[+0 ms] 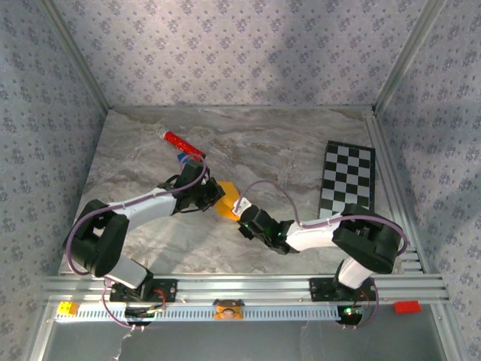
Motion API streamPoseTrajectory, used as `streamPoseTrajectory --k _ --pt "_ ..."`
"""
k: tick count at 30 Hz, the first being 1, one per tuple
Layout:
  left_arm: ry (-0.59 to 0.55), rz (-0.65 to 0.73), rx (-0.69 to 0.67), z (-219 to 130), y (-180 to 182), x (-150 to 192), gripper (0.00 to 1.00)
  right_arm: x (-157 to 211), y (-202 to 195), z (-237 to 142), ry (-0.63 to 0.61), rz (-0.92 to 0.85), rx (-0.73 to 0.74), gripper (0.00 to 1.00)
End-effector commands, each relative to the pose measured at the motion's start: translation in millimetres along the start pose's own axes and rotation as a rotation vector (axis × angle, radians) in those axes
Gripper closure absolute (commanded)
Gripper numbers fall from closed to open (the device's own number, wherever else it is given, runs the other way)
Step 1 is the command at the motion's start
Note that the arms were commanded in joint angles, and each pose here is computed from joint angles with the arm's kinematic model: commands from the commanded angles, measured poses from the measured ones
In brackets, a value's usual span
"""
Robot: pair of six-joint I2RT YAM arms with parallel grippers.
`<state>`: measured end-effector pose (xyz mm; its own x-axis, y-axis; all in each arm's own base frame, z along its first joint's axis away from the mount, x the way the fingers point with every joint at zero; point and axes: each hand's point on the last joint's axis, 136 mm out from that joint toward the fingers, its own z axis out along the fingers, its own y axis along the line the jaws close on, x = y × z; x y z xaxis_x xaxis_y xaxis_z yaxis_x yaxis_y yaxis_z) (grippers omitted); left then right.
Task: Fold a paper plane with a square sheet of paper (pick it up from the middle)
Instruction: Fourth fold the wing at the center of the table.
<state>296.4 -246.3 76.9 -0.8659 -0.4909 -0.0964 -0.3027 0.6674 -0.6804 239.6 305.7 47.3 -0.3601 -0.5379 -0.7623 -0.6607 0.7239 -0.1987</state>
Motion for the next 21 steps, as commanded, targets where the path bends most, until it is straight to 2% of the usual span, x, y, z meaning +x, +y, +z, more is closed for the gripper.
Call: streamPoseTrajectory --k 1,21 --pt "0.005 0.011 0.014 -3.7 -9.1 -2.8 0.94 4.7 -6.4 0.6 0.020 -0.017 0.032 0.74" --pt "0.004 0.010 0.026 -4.1 -12.2 -3.3 0.97 0.2 -4.6 6.1 0.026 -0.073 0.035 0.71"
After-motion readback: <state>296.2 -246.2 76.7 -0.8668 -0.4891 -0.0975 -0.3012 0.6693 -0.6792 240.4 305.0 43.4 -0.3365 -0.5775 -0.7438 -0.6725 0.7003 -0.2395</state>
